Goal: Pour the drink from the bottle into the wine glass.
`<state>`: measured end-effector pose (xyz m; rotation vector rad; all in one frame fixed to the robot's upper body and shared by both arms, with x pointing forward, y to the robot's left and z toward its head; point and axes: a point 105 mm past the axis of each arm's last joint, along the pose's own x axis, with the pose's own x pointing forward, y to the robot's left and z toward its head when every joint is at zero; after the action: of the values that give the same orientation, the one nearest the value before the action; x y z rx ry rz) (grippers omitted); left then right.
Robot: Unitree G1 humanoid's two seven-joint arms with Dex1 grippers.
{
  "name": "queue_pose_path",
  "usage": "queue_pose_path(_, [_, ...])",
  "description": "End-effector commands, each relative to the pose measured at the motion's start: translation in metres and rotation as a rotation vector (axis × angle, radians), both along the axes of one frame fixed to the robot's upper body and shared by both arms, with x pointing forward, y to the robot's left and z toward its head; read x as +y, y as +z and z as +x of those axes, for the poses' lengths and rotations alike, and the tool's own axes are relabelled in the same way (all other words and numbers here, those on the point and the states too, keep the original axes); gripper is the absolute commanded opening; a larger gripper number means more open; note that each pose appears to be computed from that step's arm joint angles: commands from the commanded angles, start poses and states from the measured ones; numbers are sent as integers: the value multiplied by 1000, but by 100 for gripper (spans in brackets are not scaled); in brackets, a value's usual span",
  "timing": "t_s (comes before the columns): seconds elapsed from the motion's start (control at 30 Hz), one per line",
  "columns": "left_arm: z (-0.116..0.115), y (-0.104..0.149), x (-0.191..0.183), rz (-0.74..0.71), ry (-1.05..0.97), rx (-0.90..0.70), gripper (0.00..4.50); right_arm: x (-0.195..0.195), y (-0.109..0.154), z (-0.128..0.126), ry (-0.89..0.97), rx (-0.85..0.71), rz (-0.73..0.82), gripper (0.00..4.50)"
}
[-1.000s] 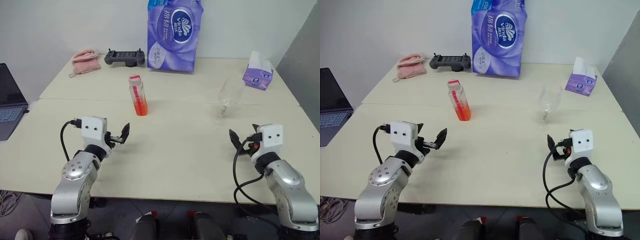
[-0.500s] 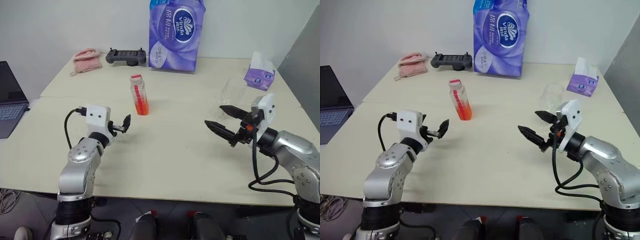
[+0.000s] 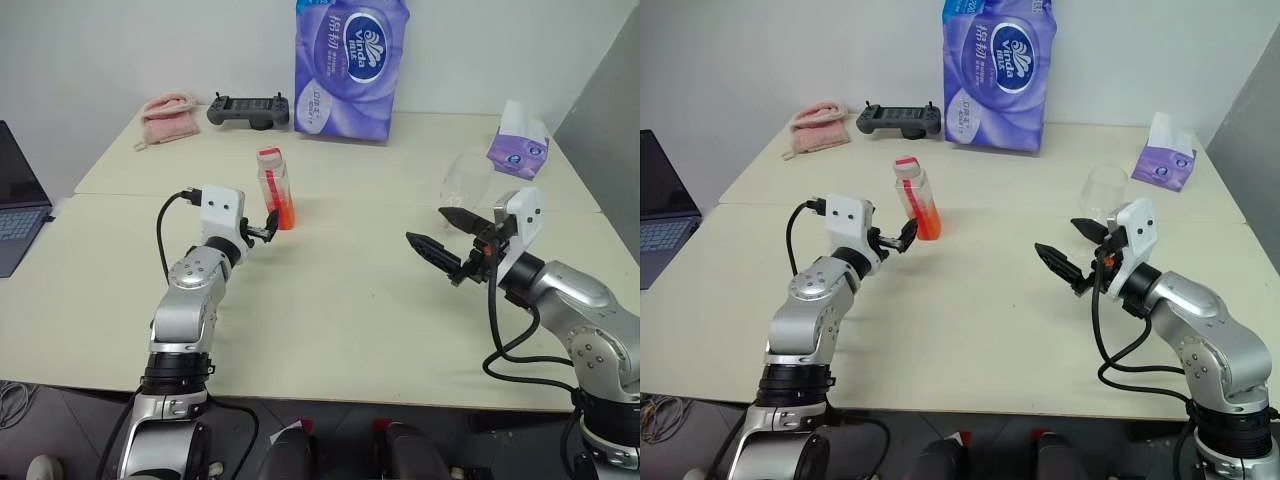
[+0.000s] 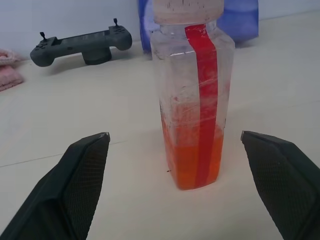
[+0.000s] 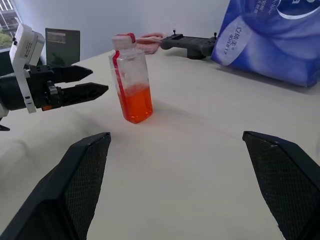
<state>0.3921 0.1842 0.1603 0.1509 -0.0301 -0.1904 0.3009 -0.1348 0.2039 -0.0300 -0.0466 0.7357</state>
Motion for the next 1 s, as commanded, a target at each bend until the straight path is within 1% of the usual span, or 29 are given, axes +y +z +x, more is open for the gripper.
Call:
queue_pose_path(0.03, [4,10,-11,4,-17,-54,448,3,13,-7,7,-65,7,450])
queue_pose_path(0.27, [8,12,-18,-13,-6,-74,448,0,12,-8,-17,-62,5,450])
queue_pose_path(0.4, [11,18,-24,-20,-5,-101,448,0,10,-8,-20,-60,3,450])
queue_pose_path(0.63, [20,32,-21,-29,35,-152,448,-2,11,-7,-27,-61,0,450])
queue_pose_path(1.0, [35,41,-20,-46,30,-186,448,1,15,-11,-23,-69,12,450])
